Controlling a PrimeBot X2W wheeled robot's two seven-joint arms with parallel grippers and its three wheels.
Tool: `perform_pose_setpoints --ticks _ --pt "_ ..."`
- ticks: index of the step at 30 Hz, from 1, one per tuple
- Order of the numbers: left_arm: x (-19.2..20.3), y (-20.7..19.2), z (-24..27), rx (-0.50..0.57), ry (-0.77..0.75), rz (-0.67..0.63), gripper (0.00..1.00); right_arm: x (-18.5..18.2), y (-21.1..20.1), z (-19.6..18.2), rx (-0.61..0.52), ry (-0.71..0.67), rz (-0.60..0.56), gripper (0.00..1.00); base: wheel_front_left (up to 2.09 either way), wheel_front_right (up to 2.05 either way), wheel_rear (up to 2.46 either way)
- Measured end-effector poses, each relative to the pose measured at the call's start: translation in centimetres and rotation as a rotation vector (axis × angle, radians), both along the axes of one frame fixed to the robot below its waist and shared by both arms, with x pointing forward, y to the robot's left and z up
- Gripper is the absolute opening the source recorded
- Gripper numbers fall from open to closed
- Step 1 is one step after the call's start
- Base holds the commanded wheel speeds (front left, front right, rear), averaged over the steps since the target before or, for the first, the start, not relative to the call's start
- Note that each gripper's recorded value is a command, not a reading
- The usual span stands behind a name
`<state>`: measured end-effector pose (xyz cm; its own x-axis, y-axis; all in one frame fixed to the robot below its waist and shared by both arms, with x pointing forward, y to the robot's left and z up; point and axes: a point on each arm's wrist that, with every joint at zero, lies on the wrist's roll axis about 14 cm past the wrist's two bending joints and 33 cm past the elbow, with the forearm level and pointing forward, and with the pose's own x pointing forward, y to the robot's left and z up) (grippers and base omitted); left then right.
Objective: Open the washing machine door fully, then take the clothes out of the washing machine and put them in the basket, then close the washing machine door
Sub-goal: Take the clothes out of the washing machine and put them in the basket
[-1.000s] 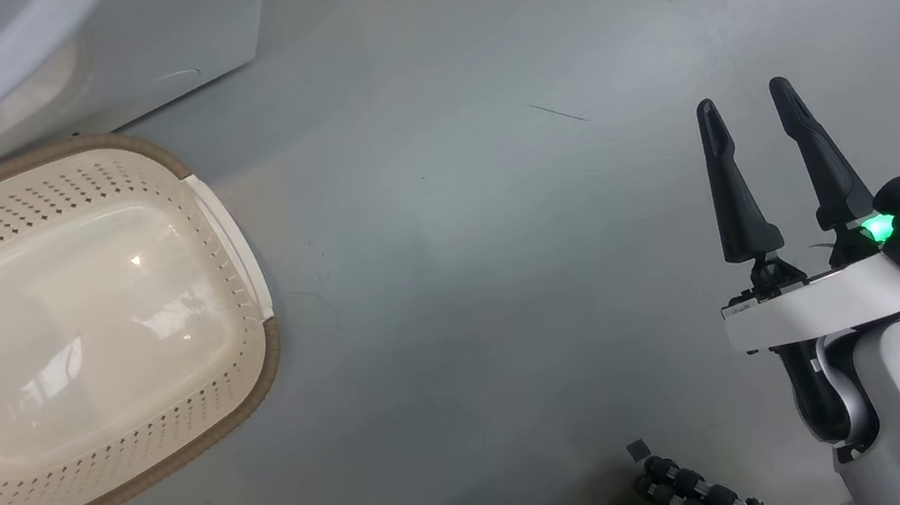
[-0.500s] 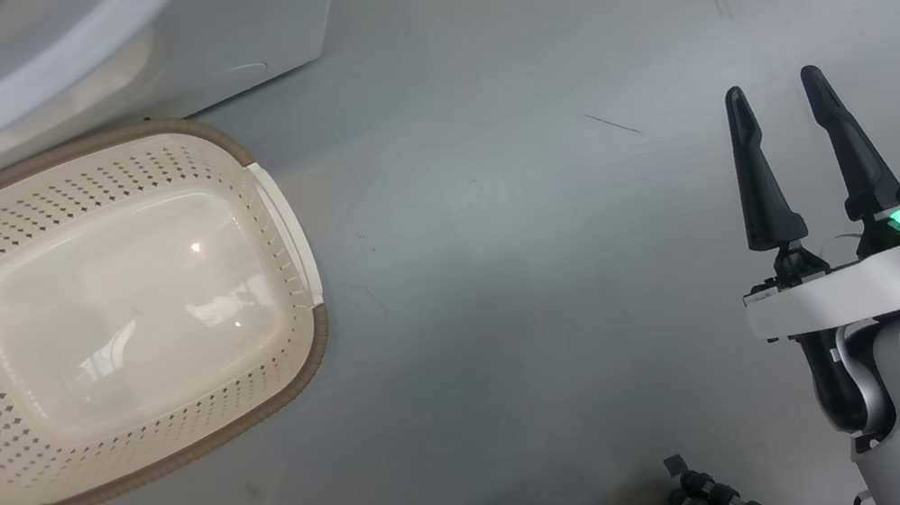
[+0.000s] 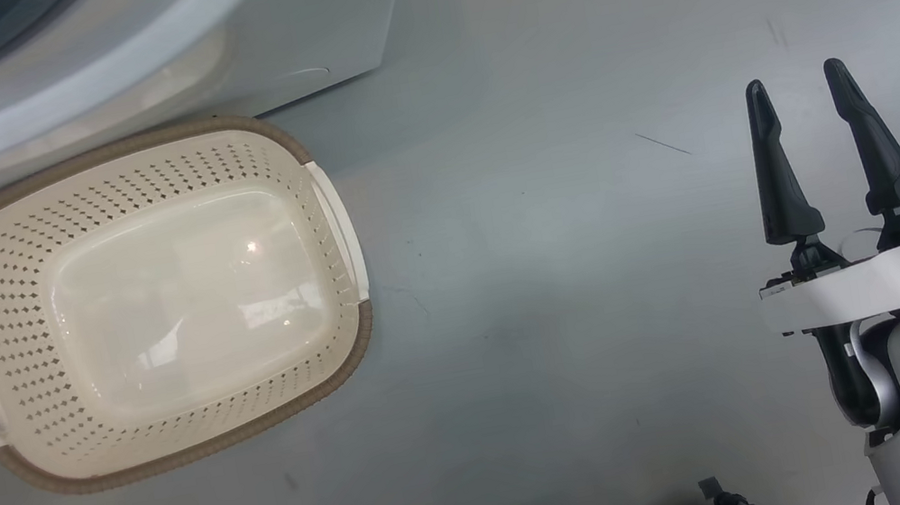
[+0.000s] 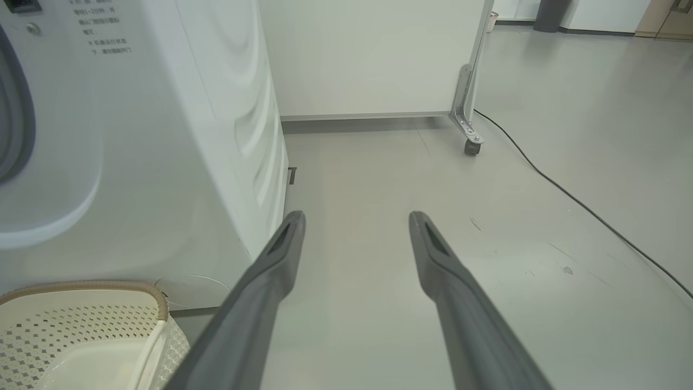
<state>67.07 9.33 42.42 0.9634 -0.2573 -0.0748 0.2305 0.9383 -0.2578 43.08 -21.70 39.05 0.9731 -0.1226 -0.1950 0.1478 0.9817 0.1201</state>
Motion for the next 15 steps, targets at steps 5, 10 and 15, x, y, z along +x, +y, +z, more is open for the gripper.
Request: perform_pose_setpoints --ticks 5,10,15 --pt "-2.7 0.1 -0.8 0.014 -0.008 0.008 0.00 0.1 0.4 0.7 0.000 -0.021 0.018 1.00 0.00 0.00 0.00" --pt "-5.2 -0.5 0.1 0.005 -0.049 0.014 0.00 -0.5 0.2 1.4 -0.014 -0.029 0.019 1.00 0.00 0.00 0.00" --pt "-7.6 -0.2 0.3 0.013 -0.049 0.026 0.00 -0.9 0.4 2.1 -0.020 -0.042 0.035 1.00 0.00 0.00 0.00"
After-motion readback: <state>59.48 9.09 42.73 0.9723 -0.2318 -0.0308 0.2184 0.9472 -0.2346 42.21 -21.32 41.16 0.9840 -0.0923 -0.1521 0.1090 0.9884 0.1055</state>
